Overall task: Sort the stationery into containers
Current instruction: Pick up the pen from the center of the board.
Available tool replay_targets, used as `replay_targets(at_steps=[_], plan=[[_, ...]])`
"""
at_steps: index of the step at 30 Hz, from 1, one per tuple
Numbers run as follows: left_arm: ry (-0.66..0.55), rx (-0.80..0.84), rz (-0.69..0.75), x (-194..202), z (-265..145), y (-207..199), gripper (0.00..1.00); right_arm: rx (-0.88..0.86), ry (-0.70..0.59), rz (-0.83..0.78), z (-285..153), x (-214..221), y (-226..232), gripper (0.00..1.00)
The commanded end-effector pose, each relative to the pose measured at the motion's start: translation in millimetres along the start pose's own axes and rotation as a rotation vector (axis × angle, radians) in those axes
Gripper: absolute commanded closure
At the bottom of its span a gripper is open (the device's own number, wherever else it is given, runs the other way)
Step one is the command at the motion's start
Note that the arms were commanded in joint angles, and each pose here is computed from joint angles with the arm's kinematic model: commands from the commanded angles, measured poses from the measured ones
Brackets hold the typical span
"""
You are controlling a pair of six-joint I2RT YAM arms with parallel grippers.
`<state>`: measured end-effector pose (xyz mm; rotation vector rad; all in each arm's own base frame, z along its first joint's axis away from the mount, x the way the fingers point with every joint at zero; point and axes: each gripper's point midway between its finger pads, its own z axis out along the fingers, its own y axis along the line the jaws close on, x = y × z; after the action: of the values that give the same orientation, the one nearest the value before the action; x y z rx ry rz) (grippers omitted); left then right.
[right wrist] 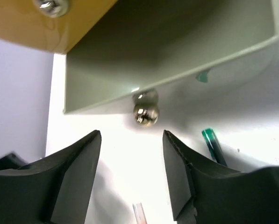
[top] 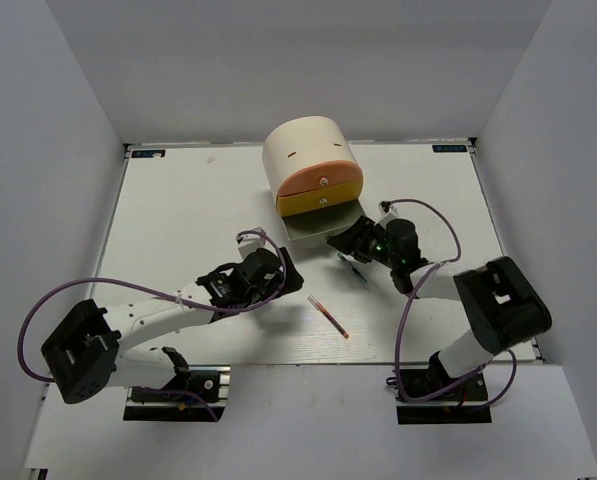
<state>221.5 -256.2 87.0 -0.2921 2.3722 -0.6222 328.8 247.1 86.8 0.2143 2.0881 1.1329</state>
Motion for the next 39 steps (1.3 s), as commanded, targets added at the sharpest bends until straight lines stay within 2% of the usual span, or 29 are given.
replay_targets(at_steps=[1, 3, 6, 9, 10, 14, 16, 19, 24, 27, 39], plan=[[-0.032, 0.056, -0.007, -14, -4, -19, 0.01, -0.087, -0.017, -0.140, -20, -10, 18, 0.42], [-0.037, 0.063, 0.000, -15, -4, -21, 0.01, -0.112, -0.007, -0.211, -25, -10, 23, 0.45], [-0.035, 0.077, 0.006, -15, -4, -24, 0.01, -0.137, 0.036, -0.357, -34, -11, 30, 0.54], [-0.035, 0.077, 0.016, -15, -2, -24, 0.01, -0.105, 0.159, -0.551, -36, -11, 25, 0.62], [-0.035, 0.076, 0.016, -15, -2, -24, 0.01, -0.077, 0.236, -0.675, -38, -11, 18, 0.64], [-0.035, 0.076, 0.016, -15, -2, -24, 0.01, 0.054, 0.422, -0.856, -44, -5, -27, 0.80], [-0.030, 0.069, 0.018, -12, -1, -20, 0.01, 0.105, 0.479, -0.922, -51, -4, -44, 0.80], [-0.043, 0.071, 0.015, -14, -2, -19, 0.01, 0.147, 0.489, -0.990, -58, -6, -56, 0.71], [-0.049, 0.081, 0.012, -14, -4, -18, 0.01, 0.171, 0.546, -0.990, -67, 11, -72, 0.52], [-0.049, 0.081, 0.012, -14, -4, -18, 0.01, 0.167, 0.561, -0.988, -69, 18, -77, 0.47], [-0.049, 0.082, 0.003, -12, -6, -14, 0.01, 0.138, 0.637, -1.000, -63, 43, -87, 0.44]])
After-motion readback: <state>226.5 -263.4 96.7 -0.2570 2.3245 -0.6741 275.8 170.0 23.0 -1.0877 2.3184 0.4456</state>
